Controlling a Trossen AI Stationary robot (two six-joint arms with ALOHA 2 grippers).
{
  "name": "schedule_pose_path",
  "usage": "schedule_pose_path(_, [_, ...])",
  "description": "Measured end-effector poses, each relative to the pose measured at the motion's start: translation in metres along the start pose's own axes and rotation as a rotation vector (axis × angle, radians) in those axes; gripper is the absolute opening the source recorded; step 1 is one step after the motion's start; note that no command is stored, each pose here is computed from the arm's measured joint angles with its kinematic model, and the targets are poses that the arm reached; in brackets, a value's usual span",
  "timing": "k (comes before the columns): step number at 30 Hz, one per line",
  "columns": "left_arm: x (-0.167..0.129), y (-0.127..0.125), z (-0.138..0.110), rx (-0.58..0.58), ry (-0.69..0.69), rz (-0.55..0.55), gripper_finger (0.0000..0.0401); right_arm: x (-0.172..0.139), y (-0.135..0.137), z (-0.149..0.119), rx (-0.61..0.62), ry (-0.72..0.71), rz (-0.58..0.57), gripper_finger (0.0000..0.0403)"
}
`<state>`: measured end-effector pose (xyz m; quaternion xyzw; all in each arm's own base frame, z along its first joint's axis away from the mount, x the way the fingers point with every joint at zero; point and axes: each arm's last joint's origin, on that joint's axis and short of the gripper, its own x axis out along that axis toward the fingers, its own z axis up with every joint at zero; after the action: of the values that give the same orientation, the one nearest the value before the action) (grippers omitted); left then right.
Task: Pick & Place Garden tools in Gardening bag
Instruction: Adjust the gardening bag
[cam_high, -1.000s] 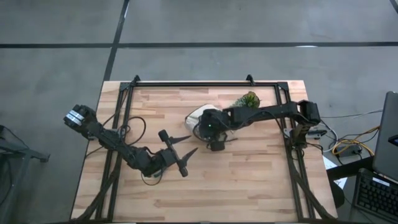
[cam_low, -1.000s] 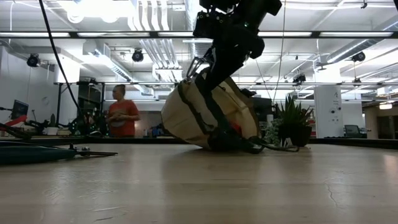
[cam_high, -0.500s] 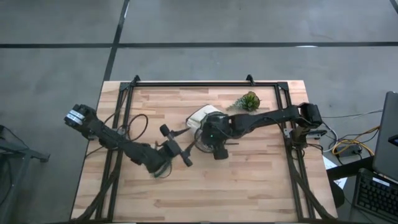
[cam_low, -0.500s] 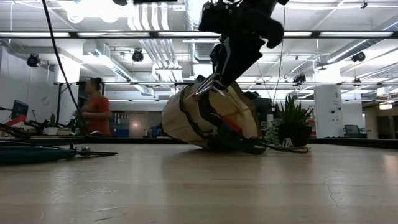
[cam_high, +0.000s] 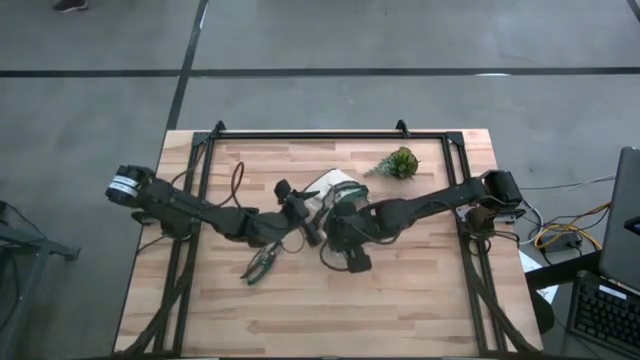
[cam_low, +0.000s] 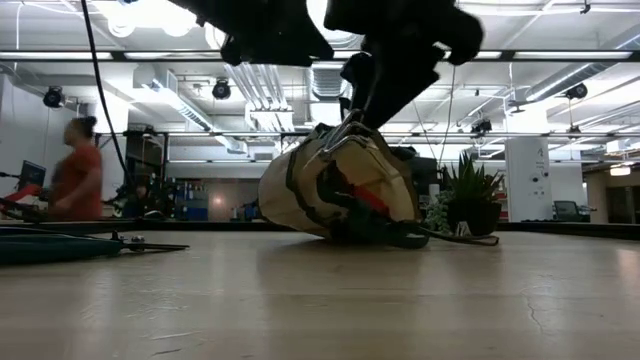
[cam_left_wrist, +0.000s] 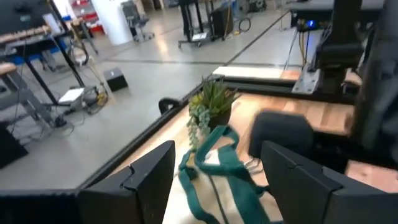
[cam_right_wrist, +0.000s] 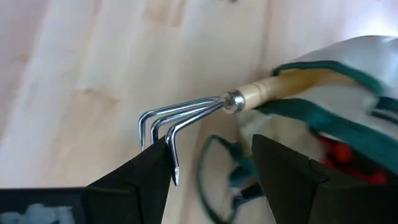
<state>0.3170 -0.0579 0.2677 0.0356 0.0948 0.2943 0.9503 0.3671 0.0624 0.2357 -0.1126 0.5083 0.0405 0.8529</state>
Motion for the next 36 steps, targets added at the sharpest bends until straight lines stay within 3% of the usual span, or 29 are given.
schedule_pose_path(4, [0.0,0.0,-0.003,-0.039,0.02,-0.005,0.0243,0.005,-0.013,0.001,0.019,-0.045,-0.049,0.0215])
schedule_pose_path(8, [-0.001,-0.002,-0.006,-0.064,0.042,-0.027,0.0243,0.011,-0.023,0.0,0.057,-0.071,-0.233,0.0215])
schedule_pose_path(13, [-0.002,-0.002,-0.013,-0.05,0.101,-0.03,0.0243,0.017,-0.027,-0.003,0.07,-0.093,-0.254,0.0217])
schedule_pose_path(17, [-0.003,-0.005,-0.022,-0.026,0.168,-0.088,0.0243,0.015,-0.032,-0.003,0.095,-0.096,-0.363,0.0217])
schedule_pose_path(23, [-0.004,-0.005,-0.022,-0.041,0.176,-0.108,0.0243,0.014,-0.029,-0.006,0.069,-0.034,-0.319,0.0217])
schedule_pose_path(28, [-0.005,-0.009,-0.023,-0.04,0.211,-0.248,0.0243,0.014,-0.03,-0.006,0.058,-0.037,-0.322,0.0217])
schedule_pose_path(36, [-0.005,-0.007,-0.023,0.046,0.19,-0.188,0.0243,0.009,-0.016,-0.008,0.06,-0.012,-0.295,0.0217])
